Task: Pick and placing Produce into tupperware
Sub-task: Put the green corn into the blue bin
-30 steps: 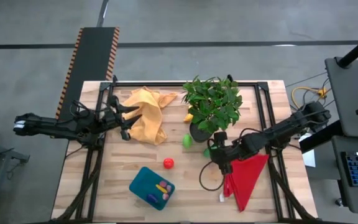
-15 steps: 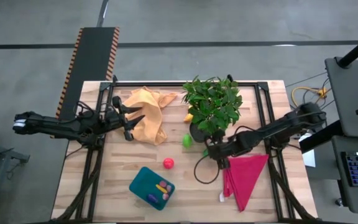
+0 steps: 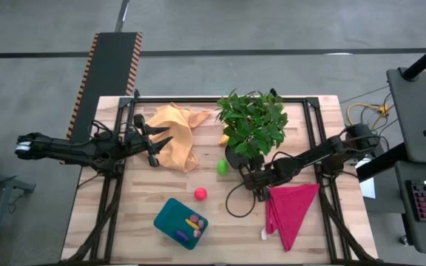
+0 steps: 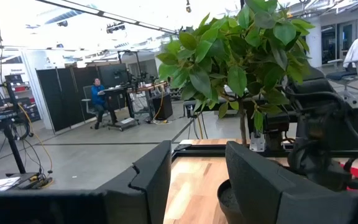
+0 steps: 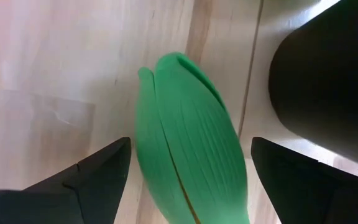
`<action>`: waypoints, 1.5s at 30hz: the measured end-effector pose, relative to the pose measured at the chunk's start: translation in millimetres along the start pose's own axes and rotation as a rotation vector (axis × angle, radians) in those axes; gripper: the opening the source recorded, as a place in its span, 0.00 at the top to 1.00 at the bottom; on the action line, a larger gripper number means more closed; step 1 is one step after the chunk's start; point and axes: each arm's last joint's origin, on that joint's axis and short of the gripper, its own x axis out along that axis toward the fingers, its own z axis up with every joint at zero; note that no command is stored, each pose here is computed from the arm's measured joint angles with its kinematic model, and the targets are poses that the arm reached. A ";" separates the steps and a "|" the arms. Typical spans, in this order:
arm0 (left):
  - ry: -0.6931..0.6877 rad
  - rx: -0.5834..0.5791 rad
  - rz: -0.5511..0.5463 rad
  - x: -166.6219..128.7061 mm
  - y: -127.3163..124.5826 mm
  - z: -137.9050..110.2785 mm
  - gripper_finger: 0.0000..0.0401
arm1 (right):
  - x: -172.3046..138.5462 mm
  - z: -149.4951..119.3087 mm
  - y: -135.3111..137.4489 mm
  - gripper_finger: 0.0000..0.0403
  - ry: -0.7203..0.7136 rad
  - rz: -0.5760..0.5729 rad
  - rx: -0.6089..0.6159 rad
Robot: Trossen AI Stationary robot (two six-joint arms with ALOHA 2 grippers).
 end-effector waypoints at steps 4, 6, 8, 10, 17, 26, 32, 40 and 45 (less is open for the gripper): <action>0.002 0.003 0.000 0.3 -0.2 -0.3 0.65 | 2.4 -0.1 0.3 0.19 0.008 0.013 0.005; 0.003 0.004 0.004 0.4 -0.1 -0.4 0.65 | 2.3 -0.2 0.3 0.19 0.008 0.012 0.008; 0.004 0.004 0.004 0.4 -0.2 -0.5 0.65 | 2.2 -0.3 0.3 0.19 0.009 0.012 0.013; 0.003 0.004 0.004 0.4 -0.2 -0.4 0.65 | 1.8 -0.3 0.2 0.19 0.009 0.012 0.019; 0.004 0.004 0.004 0.4 -0.1 -0.4 0.65 | 1.8 -0.9 -0.1 0.20 0.014 -0.005 0.040; 0.004 0.004 0.004 0.4 -0.1 -0.4 0.65 | 1.7 -3.2 -0.3 0.39 0.035 -0.013 0.080; 0.003 0.003 0.004 0.4 -0.2 -0.4 0.65 | 1.7 -3.1 -0.5 0.49 0.035 -0.018 0.091; 0.003 0.003 0.004 0.4 -0.1 -0.4 0.65 | -1.3 -2.7 1.4 0.46 0.024 -0.010 0.112; 0.003 0.003 0.004 0.4 -0.1 -0.4 0.65 | -16.8 4.2 5.0 0.47 -0.044 0.009 0.140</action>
